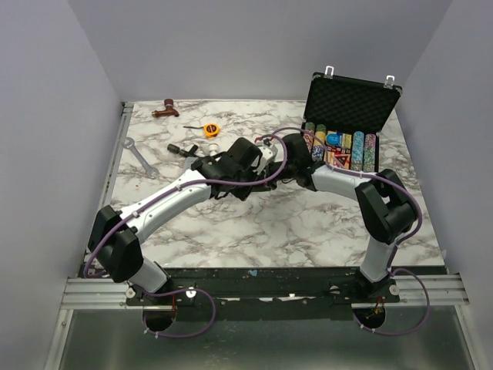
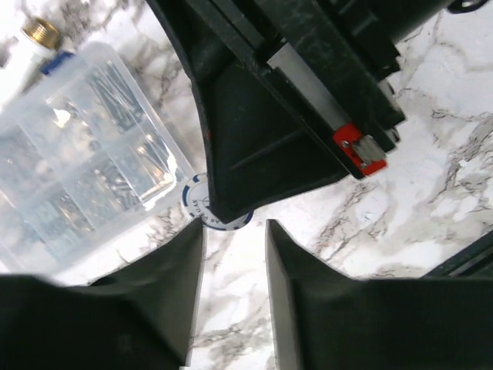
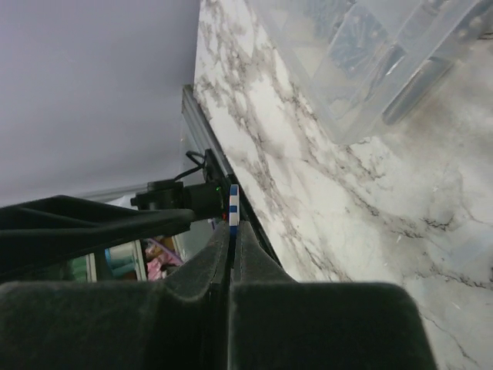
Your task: Pack up texas hold em set
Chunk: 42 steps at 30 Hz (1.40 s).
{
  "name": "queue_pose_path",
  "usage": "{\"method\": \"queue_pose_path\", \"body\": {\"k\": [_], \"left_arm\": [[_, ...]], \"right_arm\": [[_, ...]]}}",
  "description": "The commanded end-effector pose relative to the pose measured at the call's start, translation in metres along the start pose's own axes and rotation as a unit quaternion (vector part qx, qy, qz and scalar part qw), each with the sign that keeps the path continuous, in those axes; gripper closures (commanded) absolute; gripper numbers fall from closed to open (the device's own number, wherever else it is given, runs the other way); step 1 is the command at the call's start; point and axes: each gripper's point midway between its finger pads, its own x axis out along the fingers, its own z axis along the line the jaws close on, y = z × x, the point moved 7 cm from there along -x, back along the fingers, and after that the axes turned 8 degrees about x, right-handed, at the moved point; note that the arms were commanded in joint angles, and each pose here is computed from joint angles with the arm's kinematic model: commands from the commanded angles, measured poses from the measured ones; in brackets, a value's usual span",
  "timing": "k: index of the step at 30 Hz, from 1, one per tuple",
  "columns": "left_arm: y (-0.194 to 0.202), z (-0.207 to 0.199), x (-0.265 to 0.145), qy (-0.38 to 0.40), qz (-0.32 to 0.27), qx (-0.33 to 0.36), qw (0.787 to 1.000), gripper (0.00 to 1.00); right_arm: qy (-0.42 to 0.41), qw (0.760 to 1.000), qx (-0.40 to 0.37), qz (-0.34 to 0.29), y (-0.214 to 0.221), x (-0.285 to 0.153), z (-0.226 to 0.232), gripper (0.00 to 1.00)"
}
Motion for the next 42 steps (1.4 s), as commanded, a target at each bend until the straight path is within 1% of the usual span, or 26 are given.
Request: {"method": "queue_pose_path", "body": {"k": [1,3,5,6,8,9,10,13,16,17,21,24,26,28,31,38,42], "left_arm": [[-0.014,0.009,-0.030,-0.024,-0.084,-0.028,0.996,0.50],[-0.015,0.013,-0.042,-0.026,-0.113,-0.043,0.992,0.41],[-0.015,0.018,-0.053,-0.026,-0.141,-0.059,0.988,0.33],[-0.014,0.020,-0.058,-0.028,-0.153,-0.065,0.986,0.31],[-0.013,0.025,-0.069,-0.040,-0.177,-0.080,0.980,0.25],[-0.013,0.028,-0.074,-0.050,-0.189,-0.087,0.977,0.23],[-0.012,0.030,-0.079,-0.060,-0.200,-0.092,0.974,0.22],[-0.010,0.036,-0.096,-0.086,-0.236,-0.103,0.962,0.17],[-0.007,0.037,-0.109,-0.099,-0.266,-0.108,0.953,0.17],[-0.006,0.037,-0.112,-0.100,-0.273,-0.109,0.951,0.17],[-0.004,0.037,-0.119,-0.102,-0.292,-0.106,0.945,0.17],[-0.003,0.035,-0.121,-0.096,-0.292,-0.104,0.946,0.17],[-0.005,0.033,-0.122,-0.085,-0.292,-0.099,0.947,0.18],[-0.005,0.031,-0.122,-0.075,-0.292,-0.097,0.948,0.18],[-0.006,0.030,-0.123,-0.069,-0.294,-0.096,0.948,0.18],[-0.007,0.027,-0.125,-0.056,-0.297,-0.090,0.949,0.18],[-0.006,0.027,-0.125,-0.055,-0.296,-0.089,0.949,0.18]], "right_arm": [[0.052,0.997,0.029,-0.058,-0.009,-0.002,-0.015,0.99],[0.091,0.988,0.069,-0.106,-0.017,-0.013,-0.028,0.99],[0.119,0.974,0.108,-0.160,-0.027,-0.032,-0.039,0.99],[0.129,0.966,0.123,-0.187,-0.033,-0.044,-0.044,0.99],[0.168,0.940,0.150,-0.255,-0.044,-0.067,-0.051,0.99],[0.207,0.918,0.175,-0.291,-0.047,-0.080,-0.057,0.99],[0.247,0.887,0.198,-0.337,-0.055,-0.096,-0.062,0.99],[0.334,0.794,0.270,-0.431,-0.069,-0.141,-0.074,0.99],[0.362,0.727,0.335,-0.477,-0.076,-0.175,-0.088,0.99],[0.363,0.712,0.354,-0.485,-0.078,-0.184,-0.093,1.00],[0.352,0.689,0.384,-0.504,-0.091,-0.197,-0.102,0.99],[0.340,0.682,0.398,-0.511,-0.101,-0.196,-0.102,0.99],[0.324,0.676,0.400,-0.527,-0.105,-0.197,-0.101,0.99],[0.304,0.674,0.395,-0.545,-0.109,-0.198,-0.100,0.99],[0.291,0.673,0.396,-0.553,-0.115,-0.197,-0.098,0.99],[0.277,0.677,0.424,-0.534,-0.125,-0.186,-0.105,0.99],[0.274,0.672,0.435,-0.533,-0.126,-0.184,-0.109,0.98]]}}
